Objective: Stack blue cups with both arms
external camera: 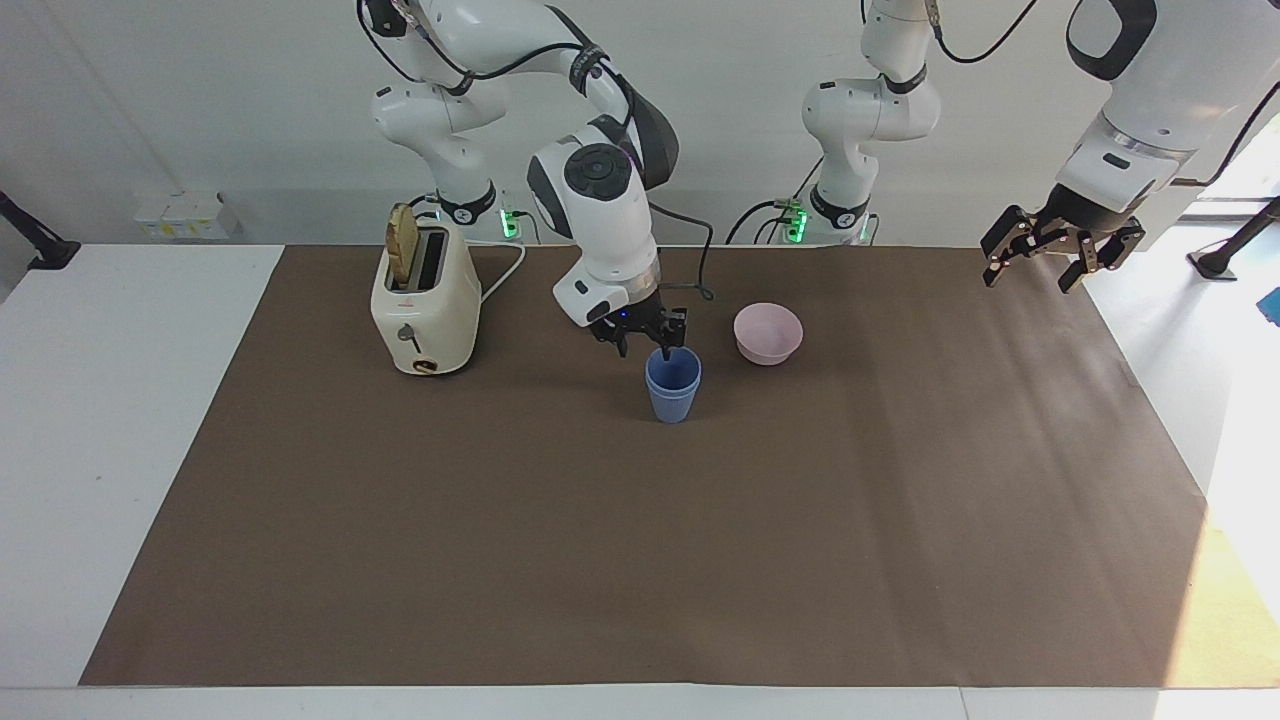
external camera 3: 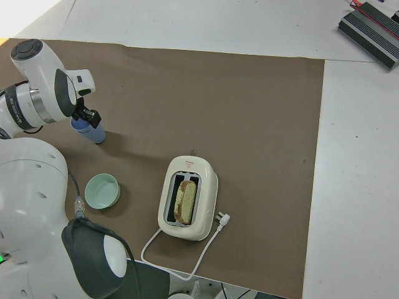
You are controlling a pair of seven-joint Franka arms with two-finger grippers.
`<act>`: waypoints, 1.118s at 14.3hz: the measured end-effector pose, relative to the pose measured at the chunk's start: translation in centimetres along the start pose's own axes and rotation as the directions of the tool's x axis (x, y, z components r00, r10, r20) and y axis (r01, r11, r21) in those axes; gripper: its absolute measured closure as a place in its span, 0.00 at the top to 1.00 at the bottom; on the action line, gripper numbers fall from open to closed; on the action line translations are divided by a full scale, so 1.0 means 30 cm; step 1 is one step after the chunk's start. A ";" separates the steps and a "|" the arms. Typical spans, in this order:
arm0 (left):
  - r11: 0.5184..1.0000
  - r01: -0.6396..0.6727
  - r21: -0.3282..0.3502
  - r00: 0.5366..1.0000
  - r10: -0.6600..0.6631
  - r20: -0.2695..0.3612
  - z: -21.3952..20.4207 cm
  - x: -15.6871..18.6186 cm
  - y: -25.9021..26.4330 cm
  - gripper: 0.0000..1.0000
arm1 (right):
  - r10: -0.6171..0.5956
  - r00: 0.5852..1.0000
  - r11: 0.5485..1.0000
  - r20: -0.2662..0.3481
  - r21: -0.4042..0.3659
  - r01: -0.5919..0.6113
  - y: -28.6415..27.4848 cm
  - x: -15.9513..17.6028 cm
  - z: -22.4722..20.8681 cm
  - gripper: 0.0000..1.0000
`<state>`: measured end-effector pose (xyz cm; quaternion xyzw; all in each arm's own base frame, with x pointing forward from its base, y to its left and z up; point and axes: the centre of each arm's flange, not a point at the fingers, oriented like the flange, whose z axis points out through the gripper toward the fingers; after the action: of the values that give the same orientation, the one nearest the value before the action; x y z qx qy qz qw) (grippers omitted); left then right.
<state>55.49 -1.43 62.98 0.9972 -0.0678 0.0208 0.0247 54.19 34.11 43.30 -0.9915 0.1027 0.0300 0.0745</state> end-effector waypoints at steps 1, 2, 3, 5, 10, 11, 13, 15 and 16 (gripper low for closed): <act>1.000 0.000 0.000 1.000 0.000 0.000 0.000 0.000 0.000 1.00 | 0.004 1.000 1.000 -0.003 0.000 -0.004 0.007 0.007 -0.011 0.93; 1.000 0.000 0.000 1.000 0.000 0.000 0.000 0.000 0.000 1.00 | 0.011 1.000 1.000 -0.006 -0.003 -0.011 0.023 0.019 -0.035 1.00; 1.000 0.000 0.000 1.000 0.000 0.000 0.000 0.000 0.000 1.00 | 0.017 1.000 1.000 -0.011 -0.011 -0.017 0.049 0.037 -0.075 1.00; 1.000 0.000 0.000 1.000 0.000 0.000 0.000 0.000 0.000 1.00 | 0.007 1.000 0.999 -0.025 -0.034 -0.008 0.128 0.082 -0.212 1.00; 1.000 0.000 0.000 1.000 0.000 0.000 0.000 0.000 0.000 1.00 | -0.041 0.998 0.998 -0.037 -0.047 0.040 0.463 0.208 -0.585 1.00; 1.000 0.000 0.000 1.000 0.000 0.000 0.000 0.000 0.000 1.00 | -0.056 0.998 0.997 -0.026 -0.054 0.054 0.547 0.222 -0.639 1.00; 1.000 0.000 0.000 1.000 0.000 0.000 0.000 0.000 0.000 1.00 | -0.089 0.996 0.994 -0.008 -0.063 0.088 0.678 0.225 -0.731 1.00; 1.000 0.000 0.000 1.000 0.000 0.001 0.000 0.000 0.000 1.00 | -0.122 0.992 0.989 -0.024 -0.087 0.119 0.762 0.204 -0.822 1.00; 1.000 0.000 0.000 1.000 0.000 0.001 0.000 0.000 0.000 1.00 | -0.145 0.988 0.984 -0.048 -0.112 0.139 0.784 0.185 -0.868 1.00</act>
<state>55.49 -1.44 62.97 0.9972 -0.0679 0.0205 0.0247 55.87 6.24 65.27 -0.9993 0.0319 0.0022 0.0194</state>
